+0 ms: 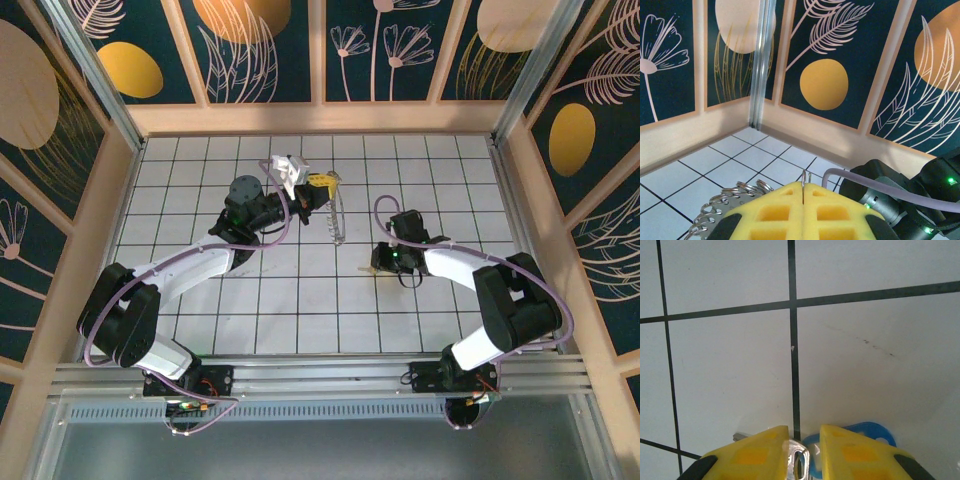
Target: Put the keys on the keyring
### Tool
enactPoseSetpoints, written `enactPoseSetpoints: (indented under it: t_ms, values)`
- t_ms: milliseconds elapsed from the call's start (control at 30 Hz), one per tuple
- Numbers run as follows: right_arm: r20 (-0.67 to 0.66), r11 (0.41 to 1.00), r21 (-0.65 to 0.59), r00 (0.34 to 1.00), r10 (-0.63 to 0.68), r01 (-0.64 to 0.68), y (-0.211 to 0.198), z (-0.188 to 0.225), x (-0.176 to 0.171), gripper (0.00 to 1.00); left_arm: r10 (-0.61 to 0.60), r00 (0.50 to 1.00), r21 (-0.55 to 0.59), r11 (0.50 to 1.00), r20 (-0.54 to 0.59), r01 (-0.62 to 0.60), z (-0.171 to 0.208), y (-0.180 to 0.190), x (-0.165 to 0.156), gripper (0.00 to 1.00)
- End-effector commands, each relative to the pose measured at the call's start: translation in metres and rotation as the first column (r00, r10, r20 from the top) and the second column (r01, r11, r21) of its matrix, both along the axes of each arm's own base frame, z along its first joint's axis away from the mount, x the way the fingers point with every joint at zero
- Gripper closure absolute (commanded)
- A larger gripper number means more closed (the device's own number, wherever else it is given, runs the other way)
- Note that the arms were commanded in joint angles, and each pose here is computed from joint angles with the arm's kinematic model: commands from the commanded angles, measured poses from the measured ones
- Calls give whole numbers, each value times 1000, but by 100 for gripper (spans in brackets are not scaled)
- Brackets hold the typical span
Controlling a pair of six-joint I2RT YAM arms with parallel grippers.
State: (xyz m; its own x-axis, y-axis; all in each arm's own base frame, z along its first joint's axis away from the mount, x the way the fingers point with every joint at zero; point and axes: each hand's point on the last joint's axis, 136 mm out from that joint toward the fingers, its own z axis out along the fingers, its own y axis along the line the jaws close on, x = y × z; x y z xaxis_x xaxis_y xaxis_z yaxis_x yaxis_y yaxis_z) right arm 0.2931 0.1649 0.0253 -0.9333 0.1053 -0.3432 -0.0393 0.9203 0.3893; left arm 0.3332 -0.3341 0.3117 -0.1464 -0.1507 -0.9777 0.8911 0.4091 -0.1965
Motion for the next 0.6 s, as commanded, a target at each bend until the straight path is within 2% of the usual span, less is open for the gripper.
enactPoseSetpoints:
  t_ms: [0, 433, 567]
  values:
    - [-8, 998, -60, 1000, 5, -6, -4, -2, -1, 77, -13, 997, -50, 999, 73, 16, 29, 1, -8, 100]
    - [1, 993, -114, 999, 39, -39, 0, -2, -7, 78, -9, 997, -52, 999, 74, 13, 29, 2, -8, 100]
    - [9, 992, -117, 999, 46, -45, 0, 1, -8, 75, -10, 997, -53, 998, 75, 14, 30, 2, -9, 100]
